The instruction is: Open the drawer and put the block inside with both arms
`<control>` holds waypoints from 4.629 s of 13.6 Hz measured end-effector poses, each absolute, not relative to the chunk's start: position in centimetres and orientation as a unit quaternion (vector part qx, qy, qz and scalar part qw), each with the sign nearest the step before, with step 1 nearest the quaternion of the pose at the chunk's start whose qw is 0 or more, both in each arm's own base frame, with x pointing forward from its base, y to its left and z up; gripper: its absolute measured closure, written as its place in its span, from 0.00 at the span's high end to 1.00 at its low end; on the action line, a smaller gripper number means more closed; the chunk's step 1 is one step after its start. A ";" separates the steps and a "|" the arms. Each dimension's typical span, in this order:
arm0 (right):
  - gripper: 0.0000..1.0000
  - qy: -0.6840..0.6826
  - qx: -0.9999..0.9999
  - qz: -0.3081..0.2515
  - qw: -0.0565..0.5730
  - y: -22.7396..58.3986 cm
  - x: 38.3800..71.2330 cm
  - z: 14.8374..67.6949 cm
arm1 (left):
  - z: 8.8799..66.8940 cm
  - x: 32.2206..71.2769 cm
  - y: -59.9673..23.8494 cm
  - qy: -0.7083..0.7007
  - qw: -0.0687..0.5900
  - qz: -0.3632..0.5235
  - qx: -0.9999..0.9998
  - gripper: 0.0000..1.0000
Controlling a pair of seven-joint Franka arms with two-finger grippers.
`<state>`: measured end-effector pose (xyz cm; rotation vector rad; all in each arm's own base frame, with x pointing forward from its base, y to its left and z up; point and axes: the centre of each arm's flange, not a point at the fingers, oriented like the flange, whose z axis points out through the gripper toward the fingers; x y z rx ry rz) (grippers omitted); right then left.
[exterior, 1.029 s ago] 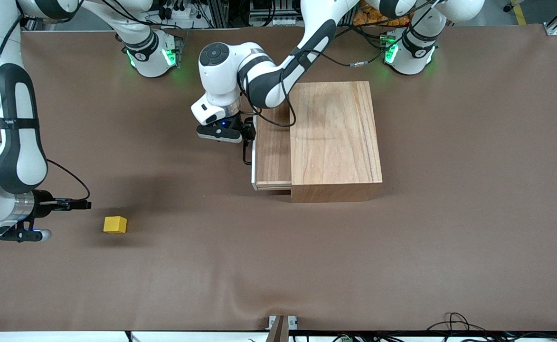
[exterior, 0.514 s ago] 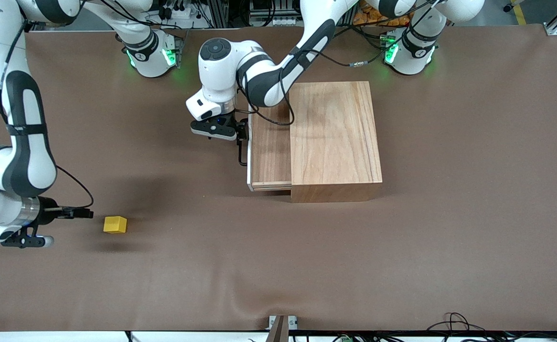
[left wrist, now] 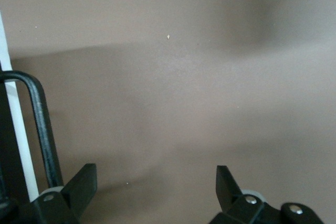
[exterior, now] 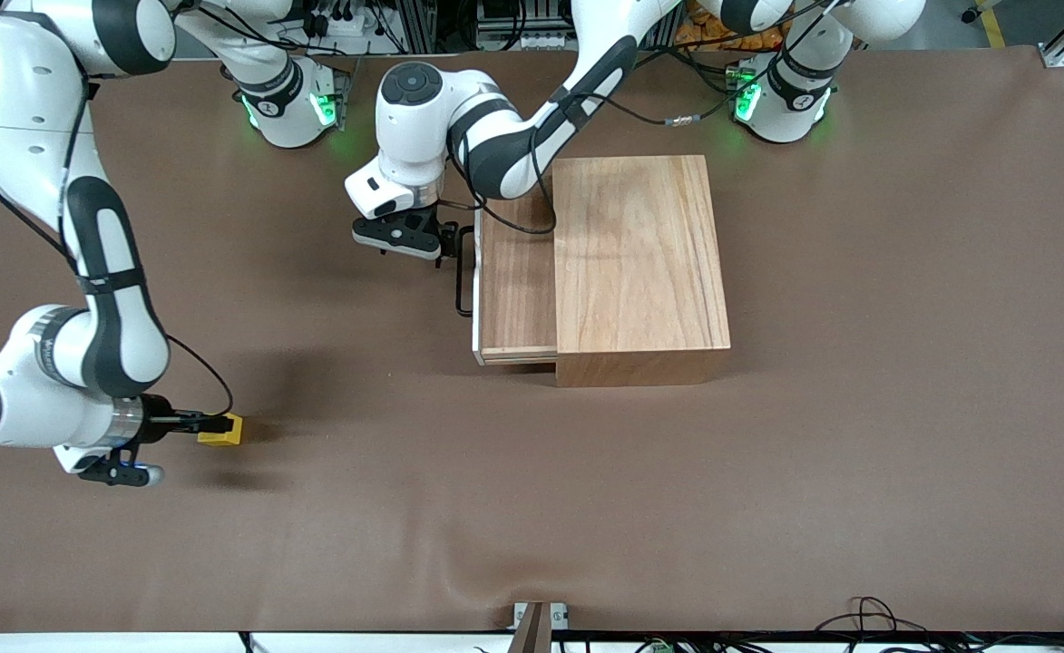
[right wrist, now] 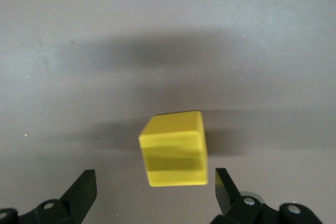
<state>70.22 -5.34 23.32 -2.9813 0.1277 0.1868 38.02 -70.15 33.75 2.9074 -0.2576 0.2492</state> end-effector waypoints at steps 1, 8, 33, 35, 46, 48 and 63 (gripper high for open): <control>1.00 0.033 -0.996 0.054 0.062 -5.1 70.5 23.4 | 35.1 38.3 -69.9 -0.085 0.104 0.083 0.987 1.00; 1.00 0.009 -0.998 0.048 0.033 -5.1 70.6 21.8 | 56.1 42.6 -57.6 -0.015 0.055 0.051 0.997 1.00; 0.56 0.128 -0.981 0.127 0.070 12.1 65.2 42.6 | 66.8 54.3 -2.8 0.093 0.016 -0.035 0.995 1.00; 0.56 0.168 -0.976 0.124 0.060 16.9 63.4 45.5 | 66.8 54.2 -5.6 0.067 0.017 -0.029 0.997 1.00; 0.56 0.407 -0.903 0.133 0.026 35.6 55.3 45.4 | 65.5 53.8 -7.0 0.025 0.018 -0.030 0.999 1.00; 0.56 0.468 -0.875 0.118 0.037 37.3 55.0 43.7 | 65.5 53.5 -7.0 0.025 0.018 -0.030 0.999 1.00; 0.56 0.635 -0.766 0.083 0.064 46.2 48.7 32.9 | 65.9 53.3 -6.0 0.034 0.019 -0.023 0.999 1.00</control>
